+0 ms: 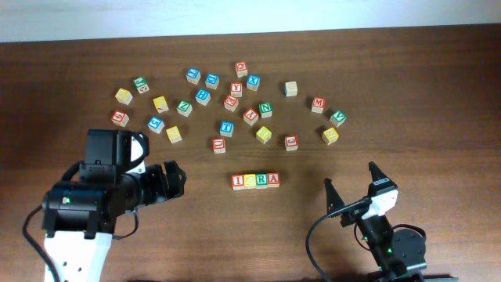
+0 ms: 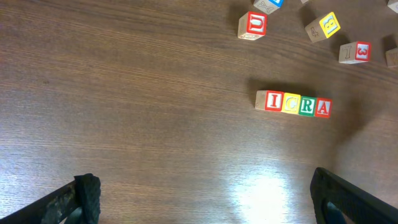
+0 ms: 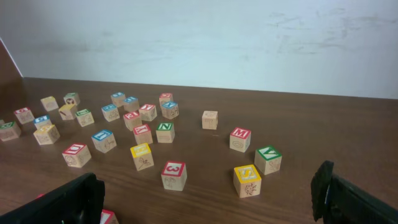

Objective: Spell out ICRA

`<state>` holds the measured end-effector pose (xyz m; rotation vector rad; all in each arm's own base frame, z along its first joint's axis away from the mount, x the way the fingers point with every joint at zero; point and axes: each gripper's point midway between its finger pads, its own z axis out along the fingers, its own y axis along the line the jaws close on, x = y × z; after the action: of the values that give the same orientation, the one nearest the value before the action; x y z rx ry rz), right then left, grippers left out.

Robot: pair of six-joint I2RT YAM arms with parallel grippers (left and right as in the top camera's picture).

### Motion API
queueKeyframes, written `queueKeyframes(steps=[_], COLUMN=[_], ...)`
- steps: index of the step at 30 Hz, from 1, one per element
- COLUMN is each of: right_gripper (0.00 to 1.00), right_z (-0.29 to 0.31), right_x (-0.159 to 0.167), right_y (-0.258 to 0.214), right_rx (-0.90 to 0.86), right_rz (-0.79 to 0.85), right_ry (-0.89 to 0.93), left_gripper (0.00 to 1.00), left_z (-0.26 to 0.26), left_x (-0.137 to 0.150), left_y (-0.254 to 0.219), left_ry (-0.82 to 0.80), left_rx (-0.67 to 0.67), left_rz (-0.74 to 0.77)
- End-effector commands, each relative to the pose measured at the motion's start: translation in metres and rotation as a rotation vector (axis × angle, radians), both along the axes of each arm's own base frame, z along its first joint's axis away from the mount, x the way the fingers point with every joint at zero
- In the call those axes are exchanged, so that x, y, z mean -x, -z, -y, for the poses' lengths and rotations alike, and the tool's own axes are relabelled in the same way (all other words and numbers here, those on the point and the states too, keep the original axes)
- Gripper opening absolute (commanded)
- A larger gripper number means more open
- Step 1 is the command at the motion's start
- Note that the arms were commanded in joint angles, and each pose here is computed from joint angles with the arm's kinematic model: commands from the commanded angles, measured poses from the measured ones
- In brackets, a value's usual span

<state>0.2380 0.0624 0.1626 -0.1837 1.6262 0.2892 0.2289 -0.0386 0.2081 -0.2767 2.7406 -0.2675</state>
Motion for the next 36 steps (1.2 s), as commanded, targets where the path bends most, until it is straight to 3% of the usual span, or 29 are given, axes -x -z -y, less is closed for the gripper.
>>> queueKeyframes(steps=[1, 36], right_gripper=[0.98, 0.98], right_z=[0.008, 0.045], right_x=[-0.002, -0.007], right_y=[0.004, 0.006], right_rx=[0.009, 0.016], right_rz=[-0.004, -0.014], right_ry=[0.037, 0.217], left_gripper=[0.99, 0.99], left_z=[-0.003, -0.003], left_x=[0.000, 0.000], left_y=[0.002, 0.002], left_ry=[-0.005, -0.005], left_rx=[-0.011, -0.011], left_rz=[-0.002, -0.002])
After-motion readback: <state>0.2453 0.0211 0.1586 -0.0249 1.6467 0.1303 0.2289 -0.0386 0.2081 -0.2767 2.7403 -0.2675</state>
